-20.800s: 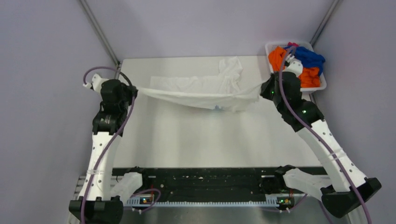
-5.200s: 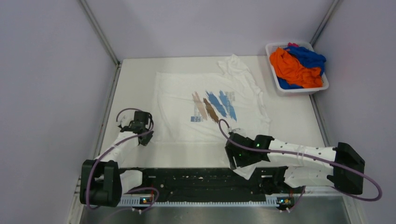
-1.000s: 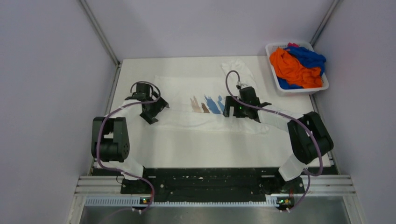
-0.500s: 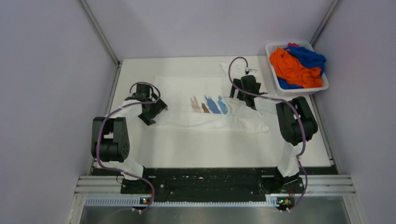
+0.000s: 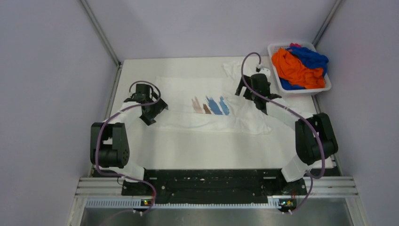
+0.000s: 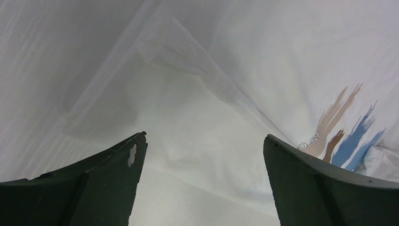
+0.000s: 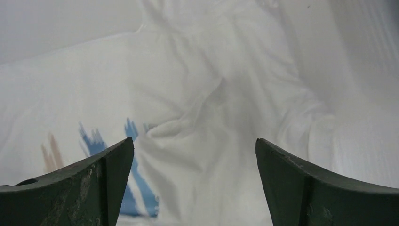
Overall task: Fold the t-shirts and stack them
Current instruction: Fold the flattened tshirt in 1/3 of the way
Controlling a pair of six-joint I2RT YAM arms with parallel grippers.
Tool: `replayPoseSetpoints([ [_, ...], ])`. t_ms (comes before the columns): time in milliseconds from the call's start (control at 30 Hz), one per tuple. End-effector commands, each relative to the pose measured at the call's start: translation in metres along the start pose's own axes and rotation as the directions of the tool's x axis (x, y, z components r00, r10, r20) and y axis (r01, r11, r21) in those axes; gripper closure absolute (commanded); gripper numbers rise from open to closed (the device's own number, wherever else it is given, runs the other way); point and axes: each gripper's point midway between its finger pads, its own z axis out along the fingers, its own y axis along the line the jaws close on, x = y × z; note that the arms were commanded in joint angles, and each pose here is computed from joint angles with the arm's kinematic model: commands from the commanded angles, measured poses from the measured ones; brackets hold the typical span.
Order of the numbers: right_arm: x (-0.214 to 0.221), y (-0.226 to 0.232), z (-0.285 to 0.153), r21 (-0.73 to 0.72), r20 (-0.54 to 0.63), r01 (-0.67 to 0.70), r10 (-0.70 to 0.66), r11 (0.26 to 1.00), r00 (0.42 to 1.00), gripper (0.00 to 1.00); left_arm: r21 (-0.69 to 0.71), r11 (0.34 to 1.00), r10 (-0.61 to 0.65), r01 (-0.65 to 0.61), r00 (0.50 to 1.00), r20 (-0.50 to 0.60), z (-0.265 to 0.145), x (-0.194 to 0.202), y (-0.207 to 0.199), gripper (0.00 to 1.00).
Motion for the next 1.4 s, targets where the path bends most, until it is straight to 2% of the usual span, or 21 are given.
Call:
replayPoseSetpoints([
  [0,0.052,0.033,-0.045,-0.082,-0.099,-0.002,-0.006,0.997,0.995,0.01,0.088,0.996,0.019,-0.025,0.997,0.068,-0.014,-0.017,-0.03,0.02],
  [167,0.101,0.027,-0.049,-0.075,-0.202,-0.009,-0.007,0.997,0.979,0.01,0.092,0.996,0.016,-0.02,0.999,0.042,0.006,-0.009,-0.035,0.02],
  [333,0.14,0.011,-0.053,-0.029,-0.29,-0.01,0.001,1.0,0.957,0.01,0.033,0.999,0.006,-0.005,1.0,-0.025,0.028,0.012,-0.015,0.03],
  [567,0.191,-0.021,-0.1,0.031,-0.373,-0.004,0.016,1.0,0.928,0.01,-0.033,0.999,-0.025,0.023,0.998,-0.053,0.008,0.046,0.025,0.03],
  [700,0.207,-0.038,-0.128,0.051,-0.406,0.024,-0.001,0.998,0.914,0.01,-0.067,0.996,-0.062,0.056,0.994,-0.088,-0.004,0.079,0.054,0.03],
  [933,0.208,-0.057,-0.156,0.076,-0.389,-0.01,0.038,0.997,0.921,0.01,-0.132,0.987,-0.113,0.095,0.984,-0.139,-0.025,0.135,0.108,0.04],
  [1100,0.202,-0.061,-0.164,0.073,-0.355,-0.033,0.057,0.997,0.933,0.01,-0.078,0.992,-0.116,0.104,0.977,-0.179,-0.04,0.161,0.103,0.05],
  [1267,0.186,-0.069,-0.161,0.127,-0.292,-0.017,0.054,0.992,0.955,0.01,-0.137,0.984,-0.127,0.112,0.986,-0.105,-0.052,0.162,0.109,0.04],
  [1367,0.175,-0.072,-0.156,0.165,-0.253,-0.009,0.052,0.986,0.966,0.01,-0.158,0.98,-0.136,0.119,0.985,-0.102,-0.056,0.163,0.115,0.04],
])
